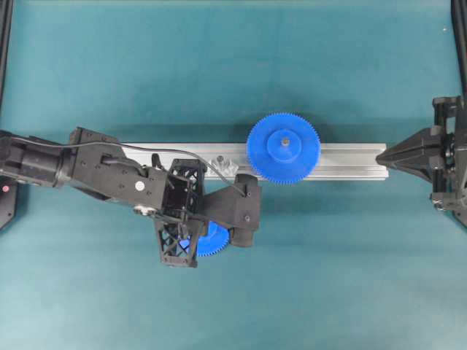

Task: Find the location of the shaft and insert the small gear.
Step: 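Lower the open left gripper around the small blue gear's hub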

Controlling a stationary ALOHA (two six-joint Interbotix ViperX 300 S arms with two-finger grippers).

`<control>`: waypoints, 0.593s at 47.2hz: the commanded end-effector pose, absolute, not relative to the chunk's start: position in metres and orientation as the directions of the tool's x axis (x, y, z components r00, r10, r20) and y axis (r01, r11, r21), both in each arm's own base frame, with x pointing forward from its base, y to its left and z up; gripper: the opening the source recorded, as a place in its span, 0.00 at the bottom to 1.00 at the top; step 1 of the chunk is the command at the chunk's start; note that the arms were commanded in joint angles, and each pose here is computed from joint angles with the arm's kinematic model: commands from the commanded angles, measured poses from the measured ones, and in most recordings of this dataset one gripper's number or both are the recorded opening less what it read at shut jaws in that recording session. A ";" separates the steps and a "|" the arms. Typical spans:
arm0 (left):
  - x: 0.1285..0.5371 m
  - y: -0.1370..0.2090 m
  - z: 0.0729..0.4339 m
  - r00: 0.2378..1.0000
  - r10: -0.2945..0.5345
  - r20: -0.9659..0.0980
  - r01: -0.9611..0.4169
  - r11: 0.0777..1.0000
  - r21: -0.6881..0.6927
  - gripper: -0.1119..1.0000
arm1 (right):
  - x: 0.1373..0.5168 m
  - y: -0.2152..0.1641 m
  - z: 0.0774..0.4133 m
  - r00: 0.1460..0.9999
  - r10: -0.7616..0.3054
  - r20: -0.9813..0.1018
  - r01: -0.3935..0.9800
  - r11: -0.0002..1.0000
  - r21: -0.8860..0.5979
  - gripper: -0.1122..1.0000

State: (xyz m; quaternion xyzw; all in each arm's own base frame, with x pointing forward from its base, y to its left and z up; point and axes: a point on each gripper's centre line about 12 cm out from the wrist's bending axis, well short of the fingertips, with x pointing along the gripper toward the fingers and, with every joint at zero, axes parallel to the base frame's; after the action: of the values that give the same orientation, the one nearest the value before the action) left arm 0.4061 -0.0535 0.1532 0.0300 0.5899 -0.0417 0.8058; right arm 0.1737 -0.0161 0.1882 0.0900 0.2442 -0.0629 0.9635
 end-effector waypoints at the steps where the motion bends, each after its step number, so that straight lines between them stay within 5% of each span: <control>1: 0.411 -0.057 0.167 0.337 -0.037 -0.941 0.109 0.994 0.000 0.16 | 0.176 -0.017 0.192 0.878 -0.081 -0.471 0.171 0.974 0.152 0.13; 6: 0.412 -0.057 0.167 0.338 -0.037 -0.940 0.102 0.995 -0.002 0.31 | 0.176 -0.017 0.193 0.880 -0.081 -0.467 0.170 0.974 0.150 0.13; 17: 0.413 -0.057 0.163 0.339 -0.037 -0.940 0.100 0.995 -0.003 0.88 | 0.175 -0.017 0.195 0.886 -0.081 -0.456 0.168 0.974 0.153 0.13; 28: 0.418 -0.057 0.161 0.341 -0.037 -0.939 0.100 0.995 -0.003 0.94 | 0.173 -0.017 0.197 0.890 -0.082 -0.449 0.167 0.974 0.153 0.13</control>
State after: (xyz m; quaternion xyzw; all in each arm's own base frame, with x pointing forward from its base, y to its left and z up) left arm 0.4107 -0.0548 0.1470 0.0281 0.5913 -0.0405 0.8050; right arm 0.1716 -0.0158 0.1932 0.0889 0.2309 -0.0617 0.9669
